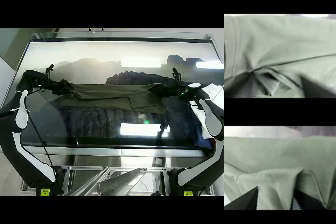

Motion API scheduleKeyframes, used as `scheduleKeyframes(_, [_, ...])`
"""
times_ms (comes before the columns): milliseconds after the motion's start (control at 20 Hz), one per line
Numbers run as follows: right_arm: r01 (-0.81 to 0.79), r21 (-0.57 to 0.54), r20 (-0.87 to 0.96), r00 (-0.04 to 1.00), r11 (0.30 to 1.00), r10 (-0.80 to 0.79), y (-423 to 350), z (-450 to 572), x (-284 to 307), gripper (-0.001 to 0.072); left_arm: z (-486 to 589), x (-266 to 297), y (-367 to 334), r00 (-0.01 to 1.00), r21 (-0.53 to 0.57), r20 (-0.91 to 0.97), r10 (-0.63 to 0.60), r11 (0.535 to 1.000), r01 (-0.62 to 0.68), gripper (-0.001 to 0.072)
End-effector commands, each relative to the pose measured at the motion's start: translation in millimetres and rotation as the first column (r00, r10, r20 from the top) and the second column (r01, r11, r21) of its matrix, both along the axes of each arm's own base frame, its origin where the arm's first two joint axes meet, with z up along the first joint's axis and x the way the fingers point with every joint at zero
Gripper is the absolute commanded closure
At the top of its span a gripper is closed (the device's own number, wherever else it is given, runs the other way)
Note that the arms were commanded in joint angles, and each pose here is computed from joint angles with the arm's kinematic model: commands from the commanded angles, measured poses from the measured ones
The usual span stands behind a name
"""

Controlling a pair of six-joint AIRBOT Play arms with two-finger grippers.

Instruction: Fold the shirts.

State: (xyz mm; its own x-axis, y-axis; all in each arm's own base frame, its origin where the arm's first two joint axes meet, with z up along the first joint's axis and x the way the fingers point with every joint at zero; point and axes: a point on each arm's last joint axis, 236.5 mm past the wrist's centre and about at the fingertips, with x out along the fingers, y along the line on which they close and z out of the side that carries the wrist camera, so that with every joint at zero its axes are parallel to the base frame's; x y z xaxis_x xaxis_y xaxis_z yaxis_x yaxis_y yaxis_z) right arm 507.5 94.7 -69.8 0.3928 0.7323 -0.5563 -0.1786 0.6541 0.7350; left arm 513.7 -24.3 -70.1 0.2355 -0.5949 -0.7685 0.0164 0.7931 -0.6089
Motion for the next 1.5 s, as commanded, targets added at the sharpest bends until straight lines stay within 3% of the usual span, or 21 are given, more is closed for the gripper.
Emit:
scheduleKeyframes(0, [-0.063, -0.082, 0.022, 0.998, 0.995, 0.065, -9, 7, -2, 0.0284, 36, 15, 14, 0.999, -0.007, 0.034, 0.014, 1.0, -0.014, 0.0015])
scheduleKeyframes(50, [-0.082, -0.145, 0.017, 0.996, 0.986, 0.085, -21, 11, -4, 0.0269, 48, 18, 23, 0.999, 0.0, 0.036, 0.031, 1.0, -0.031, 0.0015])
scheduleKeyframes(150, [-0.051, -0.294, -0.021, 0.999, 0.955, 0.047, -62, 13, -3, 0.0012, 68, 14, 42, 0.999, 0.031, 0.021, 0.045, 0.998, -0.046, 0.0015])
scheduleKeyframes(300, [0.031, -0.287, -0.142, 0.987, 0.957, -0.075, -92, -1, -11, 0.0012, 94, 1, 43, 1.0, 0.022, 0.003, 0.0, 1.0, 0.0, 0.0015])
scheduleKeyframes(450, [-0.033, -0.207, -0.263, 0.965, 0.978, -0.023, -76, -25, -31, 0.0012, 103, -4, 39, 1.0, 0.024, 0.018, 0.006, 1.0, -0.007, 0.0039])
scheduleKeyframes(500, [-0.06, -0.166, -0.269, 0.963, 0.984, 0.013, -65, -27, -34, 0.0013, 103, -7, 37, 1.0, 0.026, 0.017, -0.003, 1.0, 0.002, 0.0197])
scheduleKeyframes(600, [-0.095, -0.053, -0.243, 0.967, 0.994, 0.08, -35, -21, -32, 0.0013, 105, -14, 26, 0.999, 0.019, 0.019, -0.04, 0.999, 0.04, 0.069])
scheduleKeyframes(700, [-0.101, 0.012, -0.229, 0.968, 0.995, 0.101, -12, -18, -27, 0.0016, 104, -17, 7, 0.996, 0.021, 0.023, -0.088, 0.996, 0.088, 0.0694])
scheduleKeyframes(750, [-0.108, 0.027, -0.224, 0.968, 0.994, 0.111, -4, -18, -27, 0.0035, 103, -17, -8, 0.993, 0.022, 0.027, -0.114, 0.993, 0.113, 0.0694])
scheduleKeyframes(800, [-0.109, 0.031, -0.216, 0.97, 0.994, 0.113, 1, -20, -24, 0.0222, 100, -15, -24, 0.99, 0.024, 0.031, -0.136, 0.99, 0.135, 0.0694])
scheduleKeyframes(850, [-0.105, 0.018, -0.202, 0.974, 0.994, 0.107, 2, -21, -21, 0.0566, 97, -13, -44, 0.987, 0.026, 0.04, -0.158, 0.987, 0.157, 0.0695])
scheduleKeyframes(900, [-0.104, 0.014, -0.185, 0.977, 0.994, 0.105, 1, -20, -17, 0.0691, 93, -10, -63, 0.983, 0.03, 0.054, -0.175, 0.984, 0.173, 0.0694])
scheduleKeyframes(1200, [-0.172, 0.031, -0.001, 0.985, 0.985, 0.172, 9, 81, -6, 0.0691, 35, -28, -215, 0.95, 0.05, 0.084, -0.3, 0.954, 0.296, 0.0695])
scheduleKeyframes(1450, [-0.314, 0.094, 0.161, 0.941, 0.945, 0.297, 41, 195, -43, 0.0691, -9, -53, -337, 0.902, 0.039, 0.077, -0.425, 0.905, 0.424, 0.0695])
